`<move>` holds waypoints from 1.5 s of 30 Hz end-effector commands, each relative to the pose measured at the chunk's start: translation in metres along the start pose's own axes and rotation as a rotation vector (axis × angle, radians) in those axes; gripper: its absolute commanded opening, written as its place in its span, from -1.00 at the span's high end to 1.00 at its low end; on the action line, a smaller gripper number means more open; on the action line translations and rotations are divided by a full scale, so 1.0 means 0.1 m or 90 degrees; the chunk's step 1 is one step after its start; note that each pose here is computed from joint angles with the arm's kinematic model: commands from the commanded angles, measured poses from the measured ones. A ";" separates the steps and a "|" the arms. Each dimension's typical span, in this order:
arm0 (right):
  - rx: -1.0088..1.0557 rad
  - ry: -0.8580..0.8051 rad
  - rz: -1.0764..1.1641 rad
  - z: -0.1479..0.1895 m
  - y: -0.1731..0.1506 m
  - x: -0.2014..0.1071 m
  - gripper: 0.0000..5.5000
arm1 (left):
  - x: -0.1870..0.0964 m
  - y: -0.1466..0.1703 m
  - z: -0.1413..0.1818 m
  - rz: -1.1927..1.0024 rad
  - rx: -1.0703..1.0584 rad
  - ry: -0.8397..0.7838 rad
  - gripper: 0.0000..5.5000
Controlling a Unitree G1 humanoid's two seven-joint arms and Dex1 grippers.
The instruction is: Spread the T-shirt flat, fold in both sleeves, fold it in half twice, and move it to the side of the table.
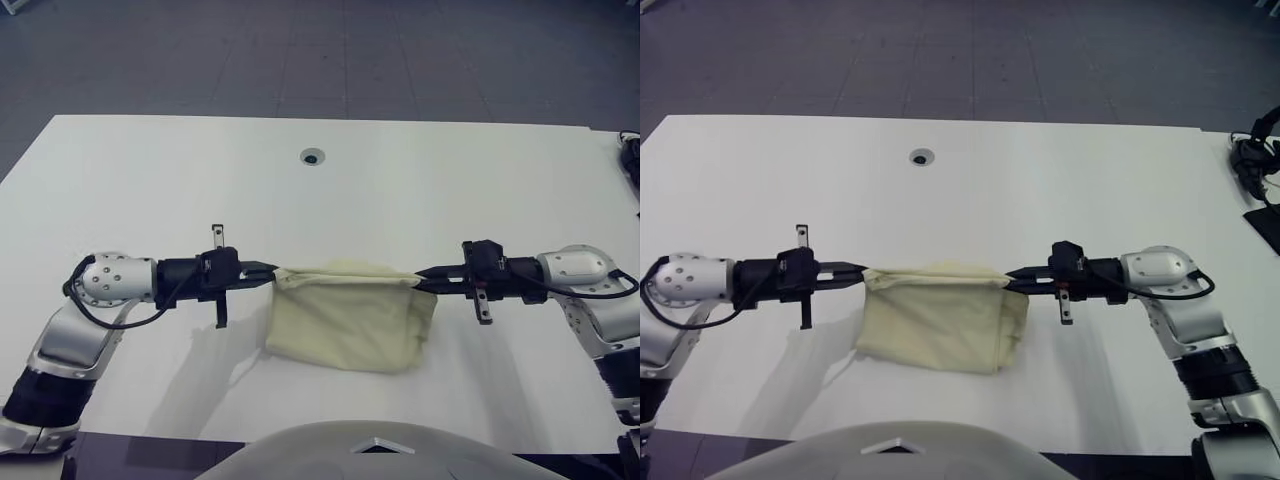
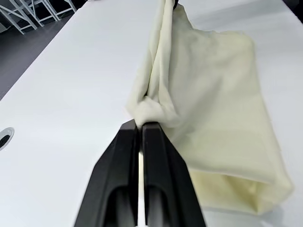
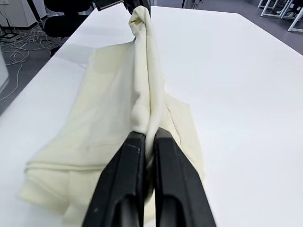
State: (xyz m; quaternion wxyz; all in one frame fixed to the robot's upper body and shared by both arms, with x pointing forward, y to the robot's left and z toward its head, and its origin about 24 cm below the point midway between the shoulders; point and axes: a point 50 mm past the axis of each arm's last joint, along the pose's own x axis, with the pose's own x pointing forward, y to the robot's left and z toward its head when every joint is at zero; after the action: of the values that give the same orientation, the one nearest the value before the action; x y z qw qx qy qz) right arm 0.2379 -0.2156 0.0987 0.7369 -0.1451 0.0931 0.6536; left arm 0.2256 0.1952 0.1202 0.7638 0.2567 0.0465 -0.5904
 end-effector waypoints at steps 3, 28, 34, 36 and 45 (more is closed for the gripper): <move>0.008 0.009 -0.043 -0.12 -0.10 0.00 0.83 | 0.05 0.05 -0.12 0.026 -0.006 0.020 1.00; -0.224 -0.049 -0.048 0.25 -0.12 0.70 -0.58 | -0.15 0.50 -0.22 0.540 -0.080 0.002 -0.23; -0.402 0.061 0.030 0.16 -0.18 1.19 -0.91 | -0.37 0.44 -0.08 0.685 -0.106 -0.066 -0.57; -0.436 0.089 0.044 0.08 -0.21 1.28 -0.96 | -0.33 0.37 -0.05 0.681 -0.111 -0.073 -0.71; -0.460 0.310 0.031 -0.45 -0.37 0.76 -0.96 | -0.20 0.17 0.07 0.659 -0.116 -0.098 -0.96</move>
State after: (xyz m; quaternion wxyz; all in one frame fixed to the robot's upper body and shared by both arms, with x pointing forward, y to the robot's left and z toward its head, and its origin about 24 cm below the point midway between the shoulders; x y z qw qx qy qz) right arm 0.2985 -0.1108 0.0713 0.6045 -0.5077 -0.1083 0.6042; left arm 0.2384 0.2176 0.1375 0.9769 0.1322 -0.0908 -0.1414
